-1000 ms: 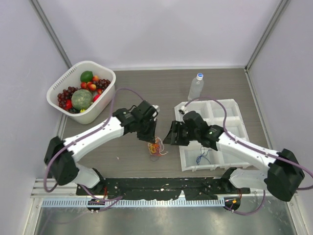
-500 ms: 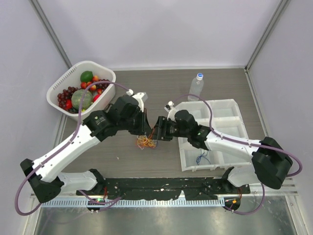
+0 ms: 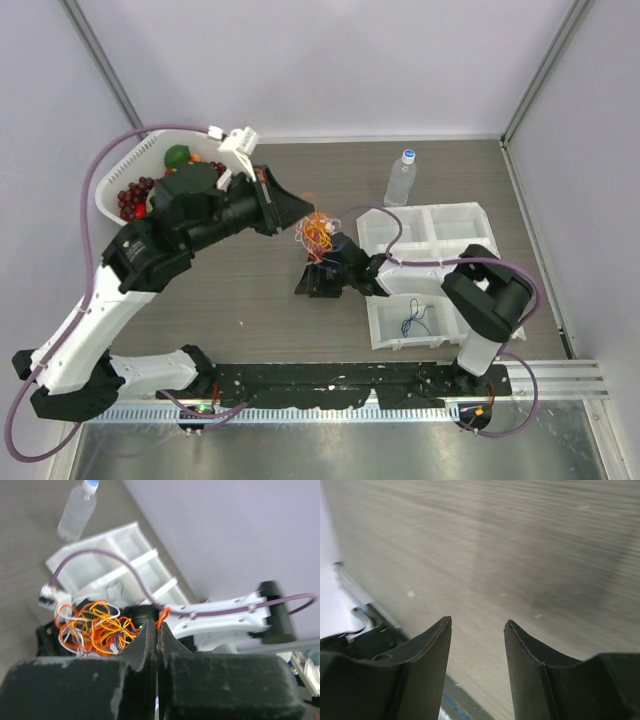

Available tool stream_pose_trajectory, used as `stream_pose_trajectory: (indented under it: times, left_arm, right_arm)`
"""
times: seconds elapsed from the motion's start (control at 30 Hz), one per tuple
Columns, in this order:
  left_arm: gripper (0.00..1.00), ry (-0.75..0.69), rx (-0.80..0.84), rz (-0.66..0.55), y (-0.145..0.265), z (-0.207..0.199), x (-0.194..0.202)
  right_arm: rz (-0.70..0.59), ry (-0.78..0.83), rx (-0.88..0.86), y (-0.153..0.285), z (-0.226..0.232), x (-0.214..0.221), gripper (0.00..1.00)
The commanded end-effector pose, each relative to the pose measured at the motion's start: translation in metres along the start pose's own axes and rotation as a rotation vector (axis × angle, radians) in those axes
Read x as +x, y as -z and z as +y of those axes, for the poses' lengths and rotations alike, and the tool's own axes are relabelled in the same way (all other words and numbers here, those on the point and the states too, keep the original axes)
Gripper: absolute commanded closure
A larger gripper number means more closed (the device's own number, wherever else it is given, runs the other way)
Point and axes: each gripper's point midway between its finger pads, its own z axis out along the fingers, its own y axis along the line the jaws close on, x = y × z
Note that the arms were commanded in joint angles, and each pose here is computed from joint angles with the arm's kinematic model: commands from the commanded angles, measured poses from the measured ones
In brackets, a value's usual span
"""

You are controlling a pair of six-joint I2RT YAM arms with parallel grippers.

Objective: Untangle the cables

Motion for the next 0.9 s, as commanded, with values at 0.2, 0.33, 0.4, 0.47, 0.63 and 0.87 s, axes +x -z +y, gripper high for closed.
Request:
stream_pose_trajectory:
  times: [0.2, 0.33, 0.4, 0.47, 0.63, 0.87]
  left_arm:
    - [1.0, 0.048, -0.214, -0.189, 0.033, 0.013, -0.061]
    - [1.0, 0.074, -0.233, -0.167, 0.022, 0.016, -0.056]
    - [1.0, 0.082, -0.249, -0.156, 0.017, 0.019, -0.054]
    - [1.0, 0.087, -0.266, -0.137, 0.012, 0.023, -0.049]
    - [1.0, 0.11, -0.275, -0.113, 0.01, 0.026, -0.041]
    - [1.0, 0.156, -0.246, -0.089, 0.011, 0.019, -0.036]
  right_arm:
    - [-0.112, 0.098, 0.179, 0.055, -0.021, -0.05, 0.45]
    - [-0.172, 0.224, 0.082, 0.095, 0.009, -0.051, 0.43]
    - [-0.228, 0.29, 0.015, 0.118, 0.034, -0.056, 0.41]
    - [-0.308, 0.366, -0.06, 0.145, 0.064, -0.063, 0.39]
    - [-0.552, 0.537, -0.185, 0.206, 0.142, -0.091, 0.36]
    - [-0.755, 0.571, -0.163, 0.23, 0.192, -0.147, 0.37]
